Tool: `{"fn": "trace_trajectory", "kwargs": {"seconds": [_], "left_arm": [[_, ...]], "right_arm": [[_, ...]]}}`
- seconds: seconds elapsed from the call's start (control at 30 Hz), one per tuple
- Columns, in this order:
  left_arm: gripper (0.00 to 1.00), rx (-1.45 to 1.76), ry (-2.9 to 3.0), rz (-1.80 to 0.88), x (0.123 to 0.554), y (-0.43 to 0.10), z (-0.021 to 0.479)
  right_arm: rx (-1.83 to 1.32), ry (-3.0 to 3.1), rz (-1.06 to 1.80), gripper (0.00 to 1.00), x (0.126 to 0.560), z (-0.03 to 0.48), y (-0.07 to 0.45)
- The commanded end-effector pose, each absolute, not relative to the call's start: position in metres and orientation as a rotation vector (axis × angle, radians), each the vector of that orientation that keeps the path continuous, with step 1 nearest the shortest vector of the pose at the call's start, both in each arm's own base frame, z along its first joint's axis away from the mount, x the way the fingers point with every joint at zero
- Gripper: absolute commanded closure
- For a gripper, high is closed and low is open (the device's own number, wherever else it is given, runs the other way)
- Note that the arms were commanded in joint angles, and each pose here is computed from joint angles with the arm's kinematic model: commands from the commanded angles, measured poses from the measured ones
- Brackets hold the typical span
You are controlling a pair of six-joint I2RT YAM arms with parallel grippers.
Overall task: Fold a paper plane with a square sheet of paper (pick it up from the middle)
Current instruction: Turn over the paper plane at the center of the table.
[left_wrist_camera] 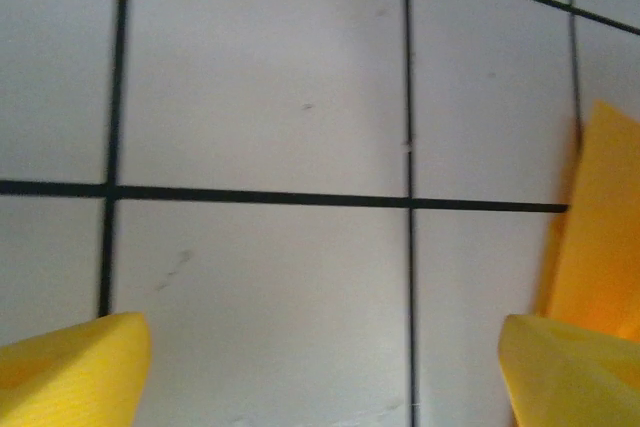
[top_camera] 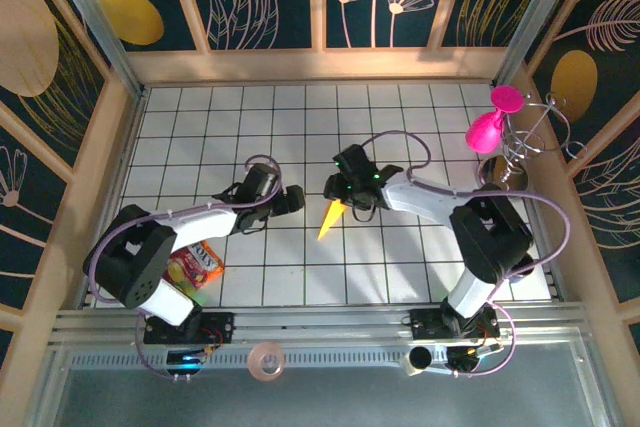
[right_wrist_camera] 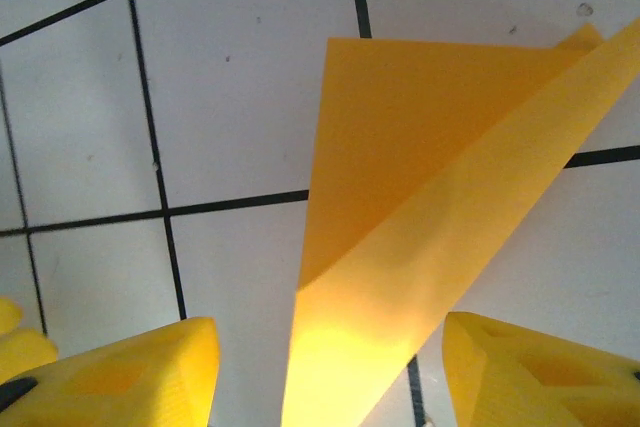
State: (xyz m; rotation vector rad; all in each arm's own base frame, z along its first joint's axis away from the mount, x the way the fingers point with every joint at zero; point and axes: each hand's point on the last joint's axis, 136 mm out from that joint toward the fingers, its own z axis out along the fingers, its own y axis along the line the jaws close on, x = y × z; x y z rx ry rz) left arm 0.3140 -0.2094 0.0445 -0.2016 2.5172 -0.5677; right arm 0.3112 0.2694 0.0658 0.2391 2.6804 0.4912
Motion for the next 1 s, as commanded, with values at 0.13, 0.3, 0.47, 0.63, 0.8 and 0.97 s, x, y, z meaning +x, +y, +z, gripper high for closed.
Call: {"fn": "trace_trajectory", "kwargs": {"seconds": [0.13,0.3,0.47,0.63,0.8,0.97], "left_arm": [[0.05,-0.207,2.425,-0.555,0.318,-0.194,0.056],[0.04,-0.189,2.42,-0.538,0.315,-0.19,0.057],[0.03,-0.181,2.415,-0.52,0.314,-0.187,0.057],[0.03,-0.173,2.414,-0.512,0.315,-0.186,0.057],[0.03,-0.174,2.412,-0.512,0.315,-0.186,0.057],[0.02,-0.185,2.409,-0.515,0.315,-0.185,0.058]], "right_arm": [[0.435,2.694,0.253,0.42,0.314,0.047,0.259],[0.448,2.674,0.185,0.53,0.312,0.052,0.261],[0.473,2.649,0.148,0.6,0.306,0.06,0.259],[0.483,2.67,0.151,0.7,0.302,0.056,0.26],[0.502,2.683,0.131,0.73,0.299,0.052,0.257],[0.514,2.673,0.138,0.81,0.3,0.055,0.255]]}}
